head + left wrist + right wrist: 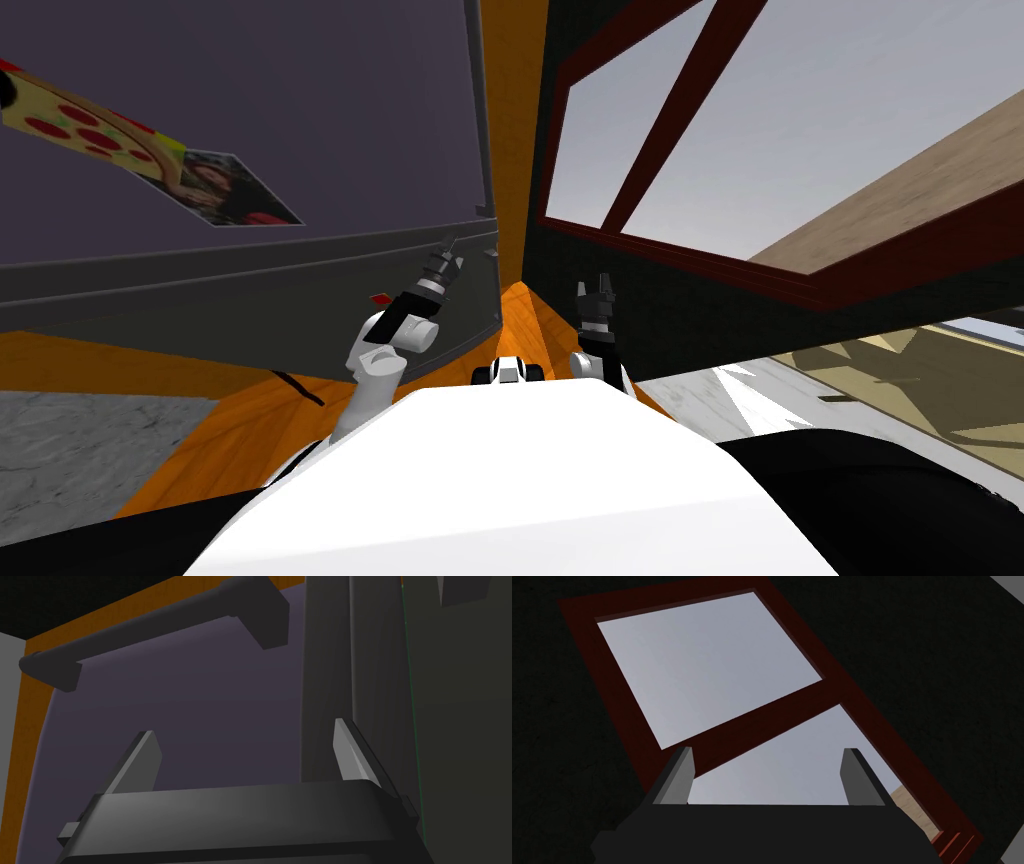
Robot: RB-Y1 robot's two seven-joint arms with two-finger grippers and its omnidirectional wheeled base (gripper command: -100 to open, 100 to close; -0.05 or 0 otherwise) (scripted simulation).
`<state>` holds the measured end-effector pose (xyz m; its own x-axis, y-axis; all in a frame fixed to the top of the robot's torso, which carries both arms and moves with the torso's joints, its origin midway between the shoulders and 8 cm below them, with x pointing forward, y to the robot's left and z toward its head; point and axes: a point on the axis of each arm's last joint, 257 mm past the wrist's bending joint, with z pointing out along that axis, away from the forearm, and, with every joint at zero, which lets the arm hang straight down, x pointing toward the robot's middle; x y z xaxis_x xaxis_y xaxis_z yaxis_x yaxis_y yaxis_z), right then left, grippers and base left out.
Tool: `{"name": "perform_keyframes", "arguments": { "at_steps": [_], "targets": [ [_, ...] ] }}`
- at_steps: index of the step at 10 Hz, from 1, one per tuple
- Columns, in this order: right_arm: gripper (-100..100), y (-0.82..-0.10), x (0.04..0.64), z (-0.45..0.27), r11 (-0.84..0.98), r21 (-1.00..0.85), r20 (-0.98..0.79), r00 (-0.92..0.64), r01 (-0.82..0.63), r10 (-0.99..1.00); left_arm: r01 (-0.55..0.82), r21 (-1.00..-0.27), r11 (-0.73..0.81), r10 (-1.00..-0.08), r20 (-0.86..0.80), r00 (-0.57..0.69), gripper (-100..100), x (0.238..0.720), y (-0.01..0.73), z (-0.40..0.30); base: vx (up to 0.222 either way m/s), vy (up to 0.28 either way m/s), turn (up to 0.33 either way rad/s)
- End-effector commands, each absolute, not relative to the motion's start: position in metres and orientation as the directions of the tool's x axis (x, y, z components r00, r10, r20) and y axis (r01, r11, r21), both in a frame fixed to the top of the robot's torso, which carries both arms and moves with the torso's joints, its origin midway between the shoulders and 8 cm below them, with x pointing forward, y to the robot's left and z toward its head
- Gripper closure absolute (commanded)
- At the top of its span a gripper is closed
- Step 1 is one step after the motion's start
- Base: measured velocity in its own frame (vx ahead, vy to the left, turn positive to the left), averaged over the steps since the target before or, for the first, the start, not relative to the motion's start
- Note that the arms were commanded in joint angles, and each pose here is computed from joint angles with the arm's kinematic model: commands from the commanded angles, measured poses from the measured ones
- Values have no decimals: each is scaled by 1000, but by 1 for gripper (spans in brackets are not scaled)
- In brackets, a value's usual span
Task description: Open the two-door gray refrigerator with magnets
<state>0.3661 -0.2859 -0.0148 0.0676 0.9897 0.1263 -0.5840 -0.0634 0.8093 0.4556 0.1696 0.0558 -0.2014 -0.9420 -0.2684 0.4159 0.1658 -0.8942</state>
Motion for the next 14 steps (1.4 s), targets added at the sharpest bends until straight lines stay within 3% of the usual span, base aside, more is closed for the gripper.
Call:
{"name": "perform_keyframes", "arguments": {
  "at_steps": [1, 14],
  "targets": [
    [0, -286, 366, -15, -63, 809, 126, 68, -584, 990, 395, -901, 178, -934, -281, -220, -100, 460, 164, 62, 48, -55, -97],
    [0, -286, 366, -15, -63, 809, 126, 68, -584, 990, 266, -909, 322, -900, -380, -211, -100, 480, 175, 70, 46, -27, -77]
  ]
}}
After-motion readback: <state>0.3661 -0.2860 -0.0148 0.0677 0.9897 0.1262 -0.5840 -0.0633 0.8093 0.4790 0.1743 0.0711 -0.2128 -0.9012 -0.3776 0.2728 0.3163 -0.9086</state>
